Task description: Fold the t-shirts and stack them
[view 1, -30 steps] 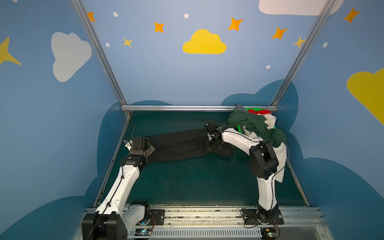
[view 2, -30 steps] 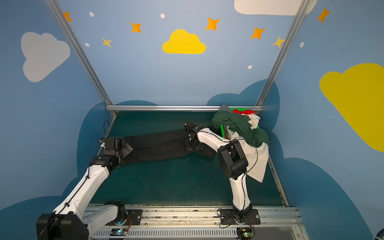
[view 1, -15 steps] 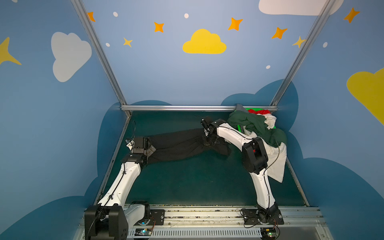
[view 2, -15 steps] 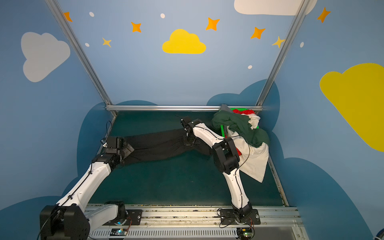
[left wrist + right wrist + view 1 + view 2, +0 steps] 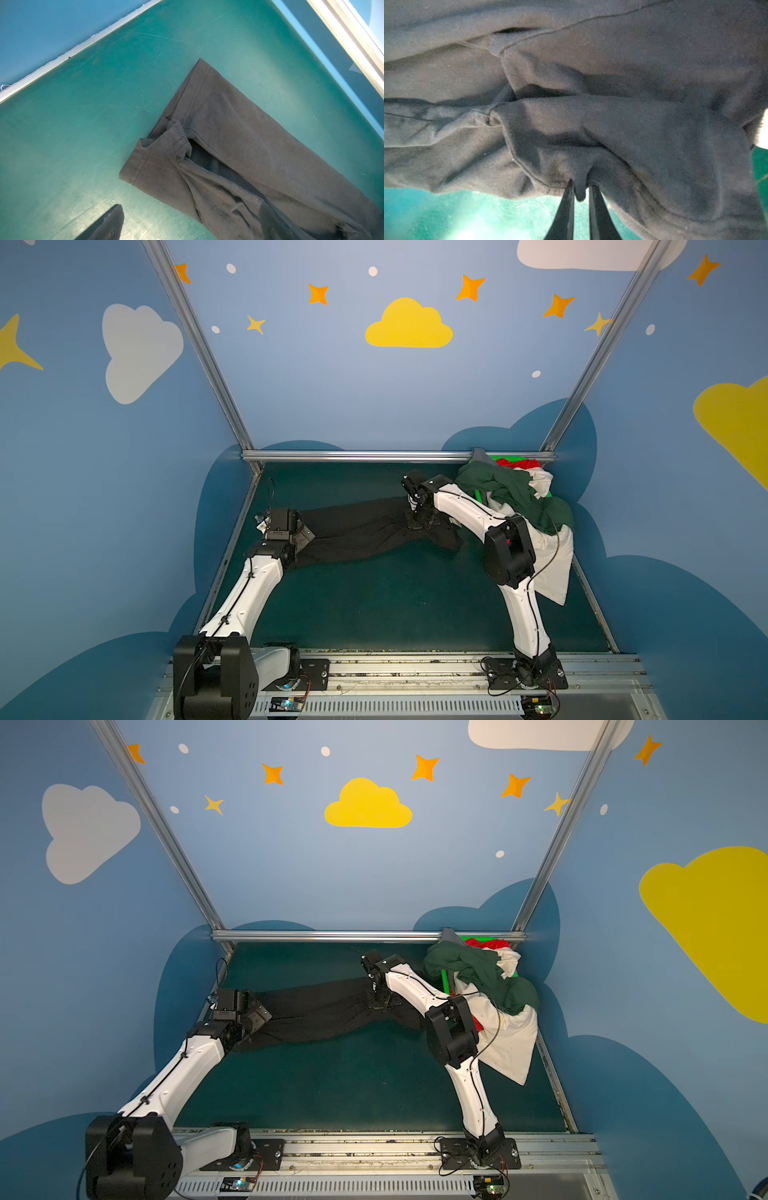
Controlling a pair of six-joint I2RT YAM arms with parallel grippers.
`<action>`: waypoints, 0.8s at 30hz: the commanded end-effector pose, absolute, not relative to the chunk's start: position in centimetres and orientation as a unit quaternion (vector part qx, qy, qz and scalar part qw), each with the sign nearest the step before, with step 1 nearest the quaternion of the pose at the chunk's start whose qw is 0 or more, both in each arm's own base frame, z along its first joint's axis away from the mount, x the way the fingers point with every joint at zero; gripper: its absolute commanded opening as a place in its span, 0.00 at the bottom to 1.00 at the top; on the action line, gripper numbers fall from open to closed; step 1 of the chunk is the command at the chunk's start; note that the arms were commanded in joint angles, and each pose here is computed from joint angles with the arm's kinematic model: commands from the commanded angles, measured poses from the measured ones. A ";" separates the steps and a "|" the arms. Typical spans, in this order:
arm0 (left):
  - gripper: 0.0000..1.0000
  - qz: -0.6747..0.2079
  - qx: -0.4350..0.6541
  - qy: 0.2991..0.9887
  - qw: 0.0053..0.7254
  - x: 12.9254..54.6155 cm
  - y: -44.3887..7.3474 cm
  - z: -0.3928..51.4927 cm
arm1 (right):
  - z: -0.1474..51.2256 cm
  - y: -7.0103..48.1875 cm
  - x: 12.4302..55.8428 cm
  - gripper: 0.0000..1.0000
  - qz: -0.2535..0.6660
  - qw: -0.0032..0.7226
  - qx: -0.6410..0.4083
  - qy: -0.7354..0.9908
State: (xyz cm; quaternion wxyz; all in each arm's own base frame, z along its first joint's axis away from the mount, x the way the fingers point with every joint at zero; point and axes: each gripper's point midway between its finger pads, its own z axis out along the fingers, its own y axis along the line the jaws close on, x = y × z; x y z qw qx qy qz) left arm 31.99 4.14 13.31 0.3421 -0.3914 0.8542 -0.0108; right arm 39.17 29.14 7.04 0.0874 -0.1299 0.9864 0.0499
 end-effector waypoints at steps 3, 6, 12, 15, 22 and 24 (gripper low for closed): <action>1.00 -0.013 -0.390 0.852 0.349 32.0 4.2 14.1 | 7.4 29.6 38.8 0.25 0.061 0.083 -0.133 0.986; 1.00 -0.016 -0.390 0.853 0.345 32.1 4.1 14.0 | 7.6 29.9 39.0 0.31 0.066 0.086 -0.131 0.985; 1.00 -0.012 -0.391 0.854 0.342 31.9 4.2 13.8 | 6.9 30.6 38.9 0.30 0.079 0.077 -0.128 0.986; 1.00 -0.010 -0.392 0.853 0.344 31.8 4.3 13.9 | 7.4 31.0 38.9 0.29 0.086 0.080 -0.127 0.985; 1.00 -0.012 -0.396 0.852 0.344 31.7 4.3 13.9 | 8.5 32.7 37.7 0.29 0.124 0.068 -0.141 0.980; 1.00 -0.012 -0.397 0.853 0.340 31.7 4.3 13.7 | 8.5 32.8 37.9 0.30 0.125 0.072 -0.141 0.979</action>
